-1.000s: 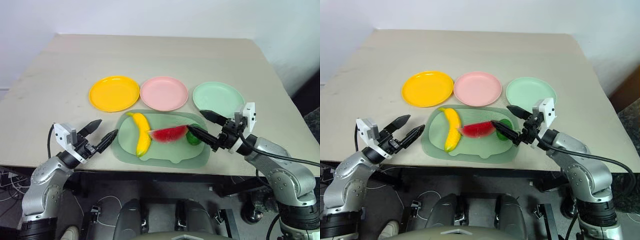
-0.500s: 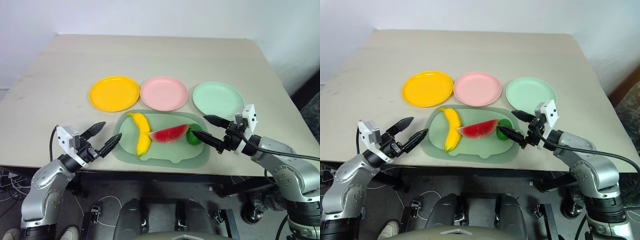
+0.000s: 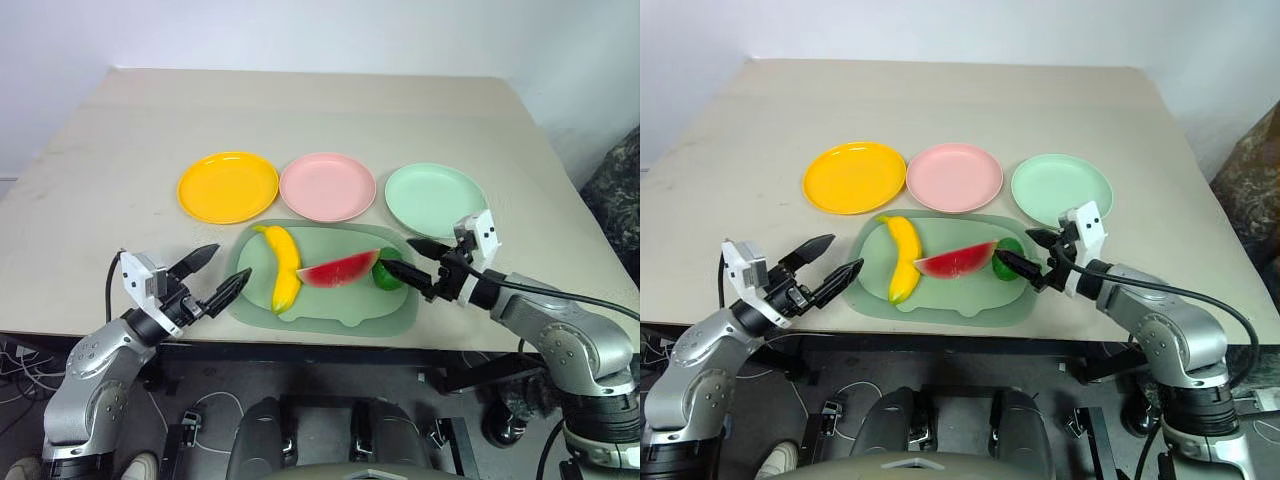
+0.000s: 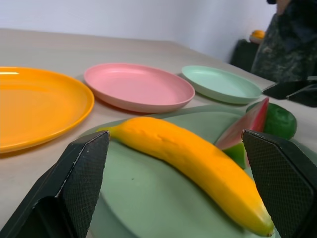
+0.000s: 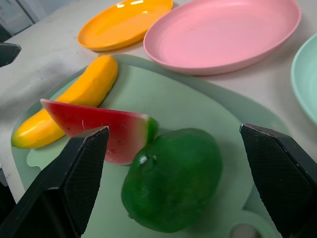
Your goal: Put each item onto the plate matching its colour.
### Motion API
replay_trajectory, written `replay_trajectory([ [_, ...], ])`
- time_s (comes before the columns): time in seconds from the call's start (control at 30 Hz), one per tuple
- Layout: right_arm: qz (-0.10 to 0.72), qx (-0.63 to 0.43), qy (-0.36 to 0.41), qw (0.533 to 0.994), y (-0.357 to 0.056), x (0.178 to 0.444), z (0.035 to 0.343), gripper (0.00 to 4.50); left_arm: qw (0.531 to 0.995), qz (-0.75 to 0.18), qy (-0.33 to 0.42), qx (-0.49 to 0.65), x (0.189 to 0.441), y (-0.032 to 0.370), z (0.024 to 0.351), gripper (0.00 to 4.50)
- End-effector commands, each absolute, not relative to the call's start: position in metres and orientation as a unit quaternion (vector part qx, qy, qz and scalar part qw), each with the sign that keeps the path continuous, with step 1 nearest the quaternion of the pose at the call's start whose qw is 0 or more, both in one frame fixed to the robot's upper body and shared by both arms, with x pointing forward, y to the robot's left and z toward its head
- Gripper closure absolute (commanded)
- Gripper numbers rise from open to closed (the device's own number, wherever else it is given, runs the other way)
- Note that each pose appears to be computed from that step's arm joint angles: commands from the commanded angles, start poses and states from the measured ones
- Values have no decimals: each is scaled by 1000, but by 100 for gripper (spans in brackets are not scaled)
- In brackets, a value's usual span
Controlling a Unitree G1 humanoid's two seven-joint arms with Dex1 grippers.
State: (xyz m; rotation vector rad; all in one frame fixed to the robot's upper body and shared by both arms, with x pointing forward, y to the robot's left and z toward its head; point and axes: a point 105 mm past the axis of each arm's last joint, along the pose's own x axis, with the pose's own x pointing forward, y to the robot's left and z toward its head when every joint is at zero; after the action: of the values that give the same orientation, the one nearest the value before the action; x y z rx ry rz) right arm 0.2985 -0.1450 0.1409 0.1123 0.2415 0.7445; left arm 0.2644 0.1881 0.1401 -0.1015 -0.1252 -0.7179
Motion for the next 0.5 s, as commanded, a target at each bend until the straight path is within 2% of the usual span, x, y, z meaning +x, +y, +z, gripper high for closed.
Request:
replay_trajectory([
  [0.03,345,58,111,930,-140,303,141,0,927,-363,-77,-49,264,182,148,3],
  [0.5,316,43,172,932,-140,309,110,0,927,-362,-80,-50,266,180,146,3],
])
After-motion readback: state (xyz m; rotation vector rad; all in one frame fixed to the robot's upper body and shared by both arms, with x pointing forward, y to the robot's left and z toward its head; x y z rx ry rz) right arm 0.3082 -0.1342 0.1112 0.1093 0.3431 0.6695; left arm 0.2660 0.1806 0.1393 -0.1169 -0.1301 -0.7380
